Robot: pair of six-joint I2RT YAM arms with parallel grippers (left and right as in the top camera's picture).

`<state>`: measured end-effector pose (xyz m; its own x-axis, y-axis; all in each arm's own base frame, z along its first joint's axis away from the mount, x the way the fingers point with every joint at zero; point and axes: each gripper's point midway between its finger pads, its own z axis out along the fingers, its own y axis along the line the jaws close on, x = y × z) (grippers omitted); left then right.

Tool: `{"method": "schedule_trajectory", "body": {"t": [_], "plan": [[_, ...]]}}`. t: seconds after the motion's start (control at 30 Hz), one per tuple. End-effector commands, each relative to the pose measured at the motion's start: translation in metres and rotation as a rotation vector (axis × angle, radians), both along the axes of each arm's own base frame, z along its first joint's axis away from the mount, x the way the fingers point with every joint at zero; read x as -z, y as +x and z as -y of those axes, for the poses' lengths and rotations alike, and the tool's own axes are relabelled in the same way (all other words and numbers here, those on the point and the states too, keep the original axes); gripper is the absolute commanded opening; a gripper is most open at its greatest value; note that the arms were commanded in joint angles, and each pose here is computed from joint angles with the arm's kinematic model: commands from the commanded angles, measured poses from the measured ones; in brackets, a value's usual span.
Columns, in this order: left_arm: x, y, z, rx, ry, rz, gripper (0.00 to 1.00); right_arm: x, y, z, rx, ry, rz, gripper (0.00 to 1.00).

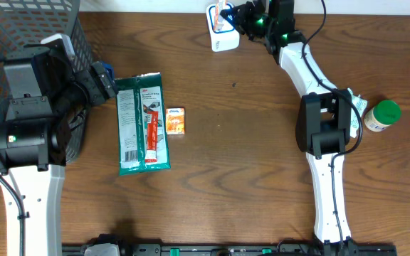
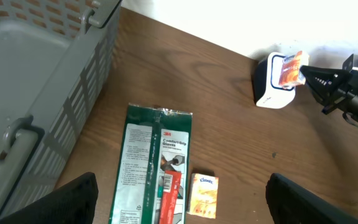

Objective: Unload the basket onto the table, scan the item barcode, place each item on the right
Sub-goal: 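Hold the Kleenex pack in front of the scanner window, then carry the Kleenex pack right and release it beside the wipes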

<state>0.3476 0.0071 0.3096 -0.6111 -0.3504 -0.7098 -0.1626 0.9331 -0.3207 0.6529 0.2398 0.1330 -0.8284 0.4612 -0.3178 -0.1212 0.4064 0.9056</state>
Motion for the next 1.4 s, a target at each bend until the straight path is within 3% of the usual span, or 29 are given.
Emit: {"method": "schedule_trajectory", "body": {"t": [0.0,0.37,0.53,0.7,0.93,1.07,1.37], "plan": [[-0.003,0.000,-0.001,0.007,0.006,0.007,0.87,-0.008,0.000,0.015,-0.021,0.039,-0.013,0.01],[-0.003,0.000,-0.001,0.007,0.006,0.007,0.87,-0.085,-0.039,0.034,-0.167,0.097,-0.022,0.02],[-0.003,0.000,-0.001,0.007,0.006,0.007,0.87,-0.122,-0.069,0.044,-0.145,-0.039,-0.006,0.01],[-0.003,0.000,-0.001,0.007,0.006,0.007,0.87,-0.142,-0.121,0.069,-0.139,-0.319,0.014,0.01],[-0.003,0.000,-0.001,0.007,0.006,0.007,0.87,-0.130,-0.196,0.121,-0.156,-0.703,-0.123,0.01],[-0.003,0.000,-0.001,0.007,0.006,0.007,0.87,-0.108,-0.227,0.165,-0.110,-0.929,-0.305,0.01],[-0.003,0.000,-0.001,0.007,0.006,0.007,0.87,-0.052,-0.257,0.206,-0.103,-1.149,-0.539,0.01]]}}
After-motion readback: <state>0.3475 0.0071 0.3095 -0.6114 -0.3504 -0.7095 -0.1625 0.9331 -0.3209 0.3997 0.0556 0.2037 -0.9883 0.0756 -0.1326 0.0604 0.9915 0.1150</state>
